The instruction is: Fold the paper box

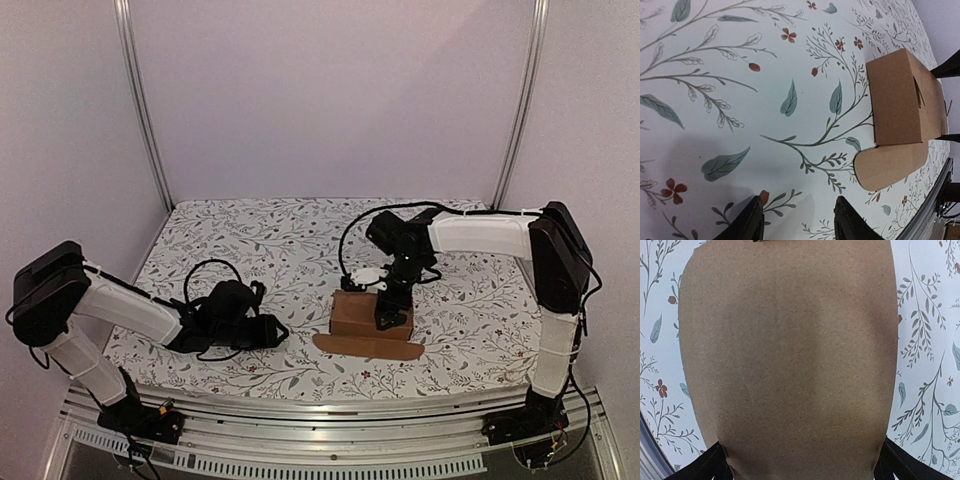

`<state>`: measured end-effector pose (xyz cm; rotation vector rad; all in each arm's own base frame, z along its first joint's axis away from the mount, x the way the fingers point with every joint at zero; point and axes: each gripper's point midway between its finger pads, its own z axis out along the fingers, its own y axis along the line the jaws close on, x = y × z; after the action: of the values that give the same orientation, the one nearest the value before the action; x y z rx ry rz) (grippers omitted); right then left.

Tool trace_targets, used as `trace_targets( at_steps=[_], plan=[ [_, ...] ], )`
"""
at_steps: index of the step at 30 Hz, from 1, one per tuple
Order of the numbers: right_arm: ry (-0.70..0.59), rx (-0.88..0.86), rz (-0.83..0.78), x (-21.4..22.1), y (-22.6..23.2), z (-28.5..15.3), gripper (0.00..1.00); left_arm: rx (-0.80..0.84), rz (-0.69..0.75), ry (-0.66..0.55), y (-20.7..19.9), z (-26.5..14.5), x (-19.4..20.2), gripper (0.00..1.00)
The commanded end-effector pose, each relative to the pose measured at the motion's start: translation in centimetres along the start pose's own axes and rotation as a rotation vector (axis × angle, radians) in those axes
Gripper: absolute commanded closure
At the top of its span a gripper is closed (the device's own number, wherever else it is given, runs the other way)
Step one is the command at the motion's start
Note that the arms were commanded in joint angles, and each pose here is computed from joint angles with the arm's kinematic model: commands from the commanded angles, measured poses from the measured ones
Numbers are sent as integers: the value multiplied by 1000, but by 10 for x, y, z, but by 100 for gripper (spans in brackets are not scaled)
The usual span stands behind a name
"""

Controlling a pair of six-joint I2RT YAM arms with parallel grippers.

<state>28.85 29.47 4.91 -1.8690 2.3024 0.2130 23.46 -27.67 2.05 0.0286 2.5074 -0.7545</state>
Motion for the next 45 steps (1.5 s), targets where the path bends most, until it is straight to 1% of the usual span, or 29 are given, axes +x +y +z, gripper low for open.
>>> trace_targets(
  at_steps=[1,5,13,16,17,23,28,39,42,45],
  plan=[
    [-38,-65,50,17,13,4,17,140,-96,35,-29,17,3,50],
    [-99,-39,53,16,15,-10,17,200,-88,55,-44,26,6,49],
    [-157,-15,96,17,7,-18,17,298,-55,117,-71,39,10,49],
    [-156,-13,103,17,6,-17,17,346,-62,157,-82,44,15,53],
    [-155,-12,105,17,5,-17,17,358,-62,169,-84,45,17,56],
    [-145,-8,108,19,4,-15,17,405,-51,182,-94,46,17,69],
    [-143,-5,109,19,4,-15,17,428,-42,186,-101,48,16,77],
    [-135,-1,113,20,3,-13,17,461,-42,175,-109,47,12,91],
    [-132,-2,125,20,2,-13,17,447,-30,168,-110,48,10,92],
    [-124,-9,140,20,2,-12,17,407,19,168,-115,49,10,92]
  ],
)
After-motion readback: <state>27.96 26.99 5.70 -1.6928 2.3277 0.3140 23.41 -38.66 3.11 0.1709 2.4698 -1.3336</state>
